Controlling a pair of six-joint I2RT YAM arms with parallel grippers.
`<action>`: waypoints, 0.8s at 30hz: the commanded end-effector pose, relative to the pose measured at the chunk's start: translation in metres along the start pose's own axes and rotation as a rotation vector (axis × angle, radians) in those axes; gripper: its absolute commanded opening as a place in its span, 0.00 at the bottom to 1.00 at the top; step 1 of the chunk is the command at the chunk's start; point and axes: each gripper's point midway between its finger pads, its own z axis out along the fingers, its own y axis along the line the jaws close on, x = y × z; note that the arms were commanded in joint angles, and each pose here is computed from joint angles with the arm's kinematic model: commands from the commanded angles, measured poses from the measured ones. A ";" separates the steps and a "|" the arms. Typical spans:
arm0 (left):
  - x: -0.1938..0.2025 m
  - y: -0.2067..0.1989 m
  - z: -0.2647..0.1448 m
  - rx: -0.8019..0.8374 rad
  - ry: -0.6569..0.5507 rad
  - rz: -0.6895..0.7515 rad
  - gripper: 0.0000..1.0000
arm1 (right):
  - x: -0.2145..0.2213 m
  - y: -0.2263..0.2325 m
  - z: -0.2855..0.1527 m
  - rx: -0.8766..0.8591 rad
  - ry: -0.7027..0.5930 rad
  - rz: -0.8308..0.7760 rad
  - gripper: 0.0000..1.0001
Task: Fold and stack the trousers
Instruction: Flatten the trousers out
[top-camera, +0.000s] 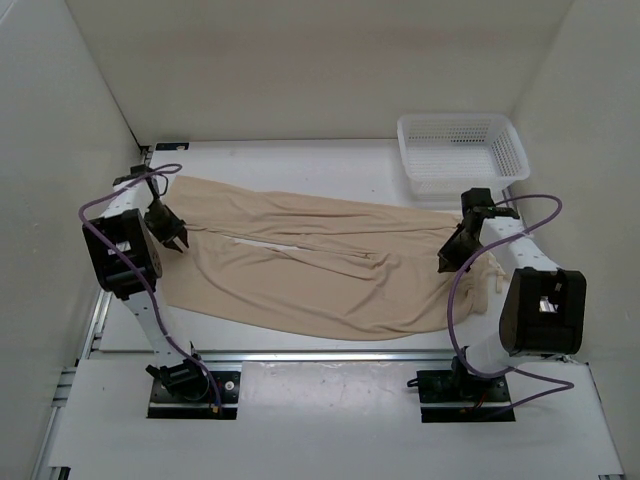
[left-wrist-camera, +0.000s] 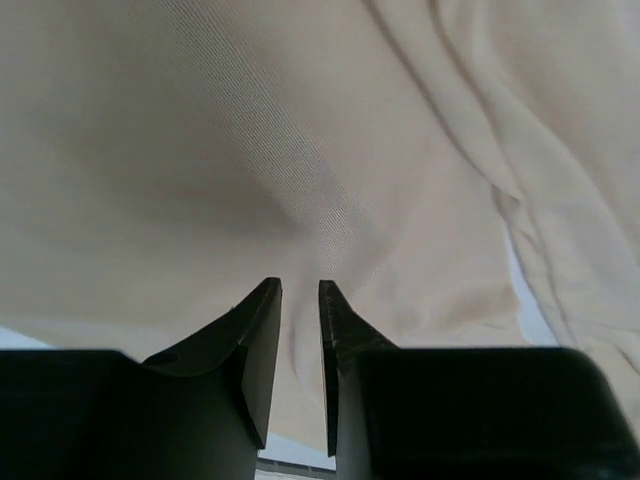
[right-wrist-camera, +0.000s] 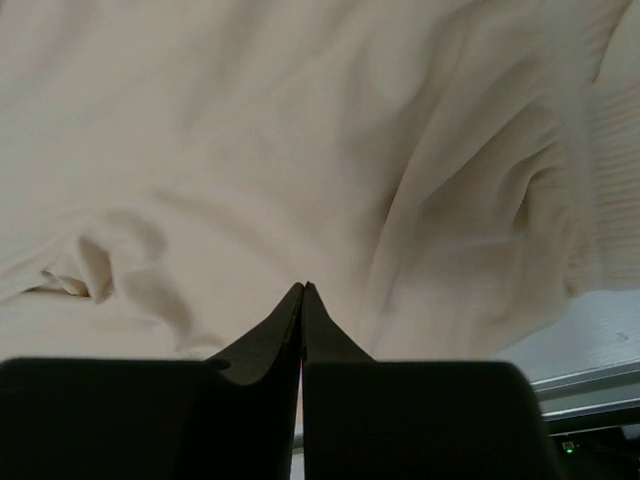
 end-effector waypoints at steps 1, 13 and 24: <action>-0.001 0.006 0.016 -0.023 0.003 0.001 0.33 | 0.017 0.009 0.000 -0.064 0.034 -0.004 0.00; -0.022 0.061 0.033 -0.118 0.018 -0.143 0.32 | 0.019 -0.017 -0.010 -0.018 0.023 0.039 0.26; -0.027 0.027 -0.006 0.004 -0.055 -0.102 0.44 | 0.001 -0.046 0.012 0.037 0.049 0.229 0.31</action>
